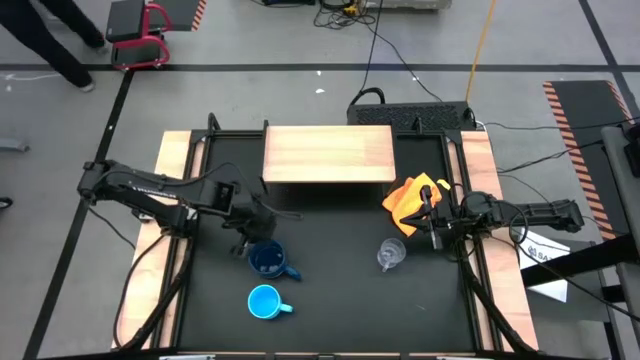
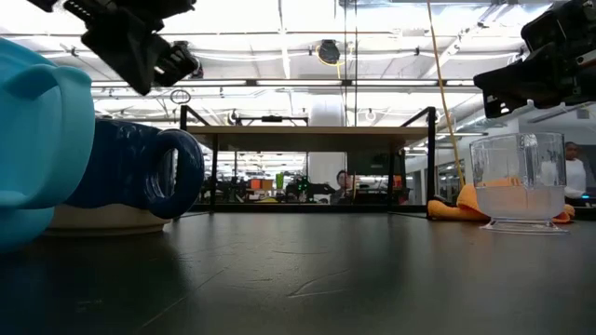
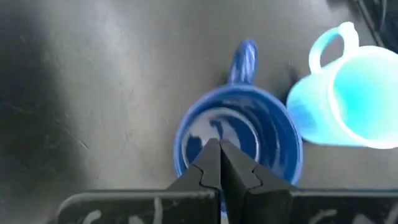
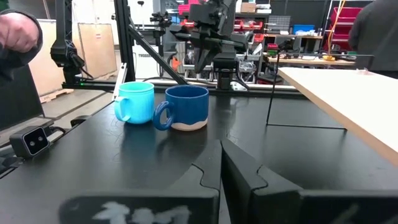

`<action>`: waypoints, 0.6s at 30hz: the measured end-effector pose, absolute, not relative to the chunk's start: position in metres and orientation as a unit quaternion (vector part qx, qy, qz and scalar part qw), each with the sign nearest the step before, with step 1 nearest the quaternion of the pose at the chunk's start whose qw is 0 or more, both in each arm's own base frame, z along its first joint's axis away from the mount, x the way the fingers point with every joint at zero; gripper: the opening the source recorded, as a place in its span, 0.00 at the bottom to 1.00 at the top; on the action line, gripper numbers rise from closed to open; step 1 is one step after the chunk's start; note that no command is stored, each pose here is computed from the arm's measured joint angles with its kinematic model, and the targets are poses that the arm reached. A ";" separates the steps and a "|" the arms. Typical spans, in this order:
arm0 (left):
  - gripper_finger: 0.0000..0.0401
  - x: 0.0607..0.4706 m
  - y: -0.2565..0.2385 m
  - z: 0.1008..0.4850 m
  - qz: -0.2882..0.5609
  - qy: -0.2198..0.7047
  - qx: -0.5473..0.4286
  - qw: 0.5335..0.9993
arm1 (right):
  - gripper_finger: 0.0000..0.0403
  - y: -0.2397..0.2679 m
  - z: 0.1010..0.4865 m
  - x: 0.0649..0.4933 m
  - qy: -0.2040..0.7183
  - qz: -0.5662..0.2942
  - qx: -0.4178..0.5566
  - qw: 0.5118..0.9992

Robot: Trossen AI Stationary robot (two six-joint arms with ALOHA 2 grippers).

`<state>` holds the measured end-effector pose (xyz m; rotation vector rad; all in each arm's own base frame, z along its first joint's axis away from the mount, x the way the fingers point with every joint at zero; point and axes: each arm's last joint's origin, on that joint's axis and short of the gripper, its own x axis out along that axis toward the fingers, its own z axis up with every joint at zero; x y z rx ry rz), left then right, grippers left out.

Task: Stack small to large cups/mugs on shelf
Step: Put the dark blue mug on the shelf

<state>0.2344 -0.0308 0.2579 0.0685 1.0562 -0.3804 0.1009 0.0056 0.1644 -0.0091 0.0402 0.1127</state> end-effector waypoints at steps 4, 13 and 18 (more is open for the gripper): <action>0.00 0.229 -0.032 0.255 -0.163 0.528 0.029 0.833 | 0.00 0.006 0.164 0.101 0.020 0.056 -0.003 0.998; 0.00 0.229 -0.032 0.255 -0.157 0.532 0.018 0.832 | 0.00 0.006 0.164 0.101 0.020 0.056 -0.002 0.998; 0.00 0.231 -0.032 0.256 -0.159 0.520 0.020 0.839 | 0.00 0.006 0.164 0.101 0.020 0.056 -0.002 0.998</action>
